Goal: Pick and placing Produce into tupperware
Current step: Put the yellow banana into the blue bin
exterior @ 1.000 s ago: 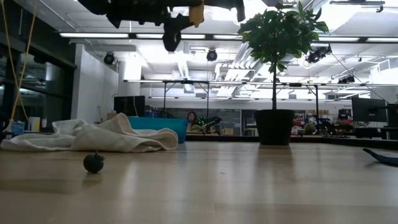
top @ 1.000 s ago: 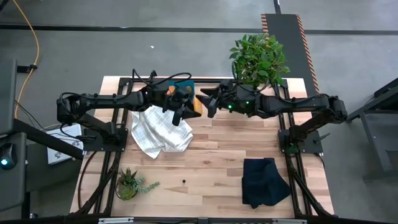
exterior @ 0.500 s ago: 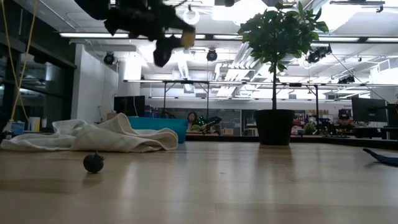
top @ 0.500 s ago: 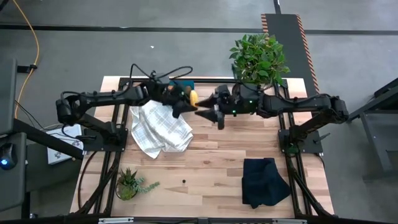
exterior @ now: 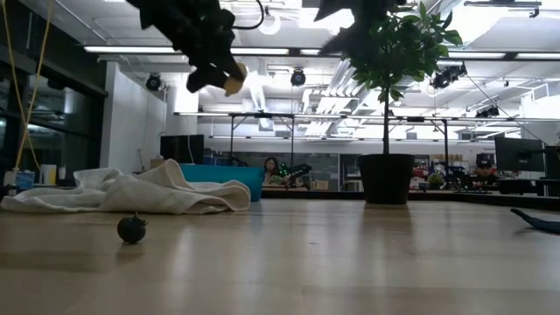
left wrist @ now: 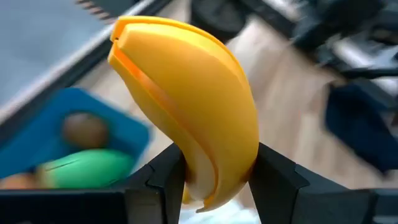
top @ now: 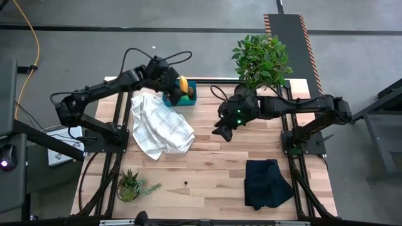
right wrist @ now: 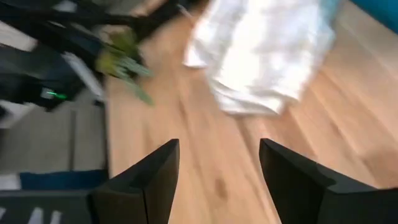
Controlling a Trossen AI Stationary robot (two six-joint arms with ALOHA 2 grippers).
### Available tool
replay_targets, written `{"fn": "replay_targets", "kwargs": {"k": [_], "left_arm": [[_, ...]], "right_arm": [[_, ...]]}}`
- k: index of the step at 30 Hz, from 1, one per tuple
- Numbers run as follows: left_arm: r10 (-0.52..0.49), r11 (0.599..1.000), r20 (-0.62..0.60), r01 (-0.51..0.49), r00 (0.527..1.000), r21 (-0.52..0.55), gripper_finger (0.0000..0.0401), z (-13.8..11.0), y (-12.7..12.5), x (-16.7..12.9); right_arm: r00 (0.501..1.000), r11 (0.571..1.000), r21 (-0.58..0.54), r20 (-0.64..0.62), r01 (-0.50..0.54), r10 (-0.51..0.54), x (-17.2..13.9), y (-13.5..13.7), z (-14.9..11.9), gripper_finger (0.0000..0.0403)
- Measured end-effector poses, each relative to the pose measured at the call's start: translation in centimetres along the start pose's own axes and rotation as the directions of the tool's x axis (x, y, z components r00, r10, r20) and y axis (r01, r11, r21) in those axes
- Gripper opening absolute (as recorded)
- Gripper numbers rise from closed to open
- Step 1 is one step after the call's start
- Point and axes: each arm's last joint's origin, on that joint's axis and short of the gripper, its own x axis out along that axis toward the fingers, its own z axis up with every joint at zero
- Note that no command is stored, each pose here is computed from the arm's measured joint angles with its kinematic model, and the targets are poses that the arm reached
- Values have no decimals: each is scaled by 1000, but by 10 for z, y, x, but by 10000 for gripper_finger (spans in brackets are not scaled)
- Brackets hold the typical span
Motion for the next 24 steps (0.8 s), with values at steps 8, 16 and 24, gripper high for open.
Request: {"fn": "replay_targets", "kwargs": {"k": [8, 16, 24], "left_arm": [[163, 985, -108, -167, 981, -37, 142, 11, 21, -15], [204, 963, -221, -235, 954, -129, 142, 15, 52, 6], [241, 944, -361, -304, 901, -128, 142, 13, 71, 45]], "right_arm": [[995, 995, 2, -12, 101, -101, 1, -5, -4, 213], [994, 994, 2, -10, 105, -105, 1, -5, -4, 213], [994, 994, 25, -11, 105, -105, 1, -5, -4, 213]]}}
